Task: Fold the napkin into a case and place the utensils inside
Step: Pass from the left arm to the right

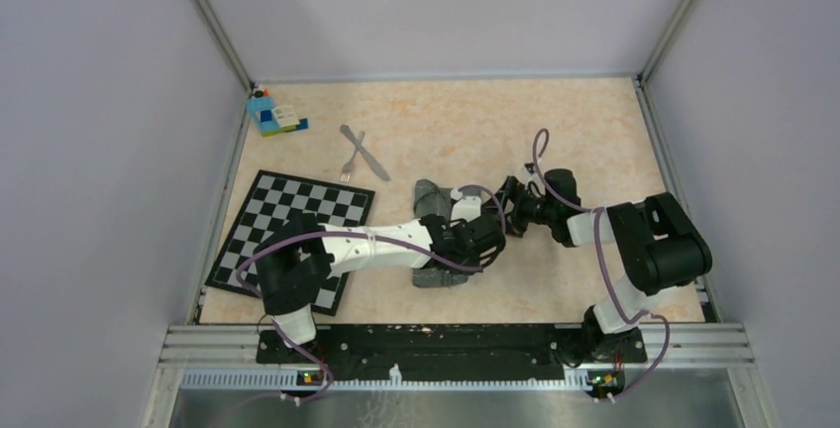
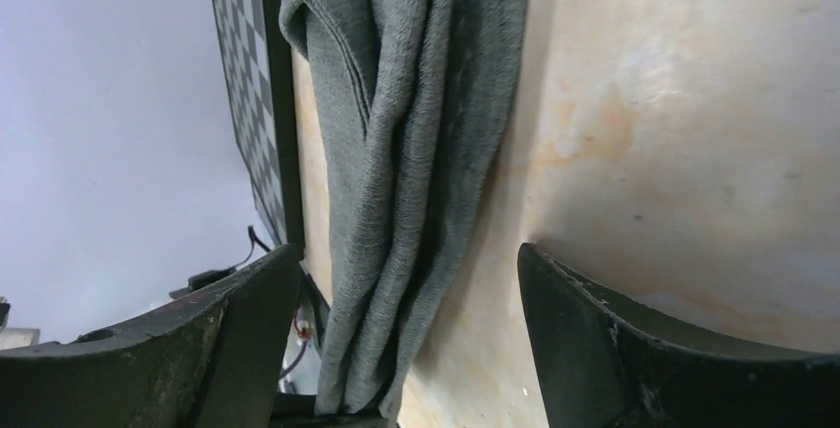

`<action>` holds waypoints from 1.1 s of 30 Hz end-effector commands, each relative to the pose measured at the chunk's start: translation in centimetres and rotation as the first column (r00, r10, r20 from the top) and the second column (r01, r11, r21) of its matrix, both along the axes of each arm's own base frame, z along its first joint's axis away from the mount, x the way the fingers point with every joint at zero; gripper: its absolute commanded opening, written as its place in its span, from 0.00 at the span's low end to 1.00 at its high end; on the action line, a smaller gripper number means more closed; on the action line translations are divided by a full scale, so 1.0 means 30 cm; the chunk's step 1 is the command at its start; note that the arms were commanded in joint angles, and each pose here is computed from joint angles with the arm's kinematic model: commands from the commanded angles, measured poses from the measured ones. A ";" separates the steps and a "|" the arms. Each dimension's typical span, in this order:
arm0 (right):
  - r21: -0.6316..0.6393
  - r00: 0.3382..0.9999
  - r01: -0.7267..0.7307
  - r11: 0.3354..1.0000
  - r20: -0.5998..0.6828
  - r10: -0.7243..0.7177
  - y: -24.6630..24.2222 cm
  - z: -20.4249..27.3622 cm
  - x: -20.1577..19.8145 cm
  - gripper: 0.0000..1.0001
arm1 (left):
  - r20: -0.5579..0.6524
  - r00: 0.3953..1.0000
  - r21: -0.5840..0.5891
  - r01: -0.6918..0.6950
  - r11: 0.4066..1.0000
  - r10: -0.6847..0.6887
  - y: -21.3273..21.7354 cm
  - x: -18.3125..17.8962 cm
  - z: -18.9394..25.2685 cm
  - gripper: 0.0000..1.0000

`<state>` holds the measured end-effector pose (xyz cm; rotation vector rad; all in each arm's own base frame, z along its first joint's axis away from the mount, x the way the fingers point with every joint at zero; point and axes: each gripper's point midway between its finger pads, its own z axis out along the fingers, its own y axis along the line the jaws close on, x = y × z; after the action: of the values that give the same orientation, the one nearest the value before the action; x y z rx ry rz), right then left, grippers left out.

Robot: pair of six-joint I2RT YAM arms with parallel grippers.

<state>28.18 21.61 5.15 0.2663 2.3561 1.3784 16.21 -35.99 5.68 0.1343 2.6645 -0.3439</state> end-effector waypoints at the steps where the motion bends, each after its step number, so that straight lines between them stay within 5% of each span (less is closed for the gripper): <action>1: 0.033 0.999 -0.009 0.999 0.034 0.008 0.065 0.022 0.013 0.78 | 0.011 1.000 -0.094 0.014 0.995 -0.013 -0.052 0.000 0.068 0.00; 9: 0.018 0.999 0.025 1.000 0.027 -0.026 0.070 -0.017 0.043 0.68 | 0.000 1.000 -0.114 0.018 0.993 -0.018 -0.055 -0.010 0.074 0.00; 19: -0.050 0.989 0.074 0.996 0.130 -0.067 0.056 -0.005 0.143 0.34 | -0.013 0.999 -0.144 0.028 0.989 -0.030 -0.070 -0.023 0.072 0.00; 23: -0.074 0.984 0.070 0.995 0.172 -0.056 0.052 0.007 0.160 0.04 | -0.020 0.999 -0.176 0.035 0.984 -0.039 -0.089 -0.027 0.066 0.00; 26: -0.120 0.977 0.069 0.990 0.209 -0.043 0.039 0.018 0.171 0.00 | -0.036 0.998 -0.213 0.045 0.976 -0.054 -0.119 -0.037 0.057 0.00; 28: -0.146 0.972 0.067 0.987 0.232 -0.032 0.031 0.028 0.171 0.00 | -0.055 0.996 -0.264 0.052 0.963 -0.068 -0.147 -0.049 0.057 0.05; 33: -0.187 0.968 0.055 0.981 0.251 -0.006 0.024 0.038 0.167 0.00 | -0.048 0.992 -0.397 0.089 0.913 -0.118 -0.168 -0.077 0.091 0.46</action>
<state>31.26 22.15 3.52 0.1852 2.3385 1.1553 14.61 -39.21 5.02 0.1288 2.6809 -0.6578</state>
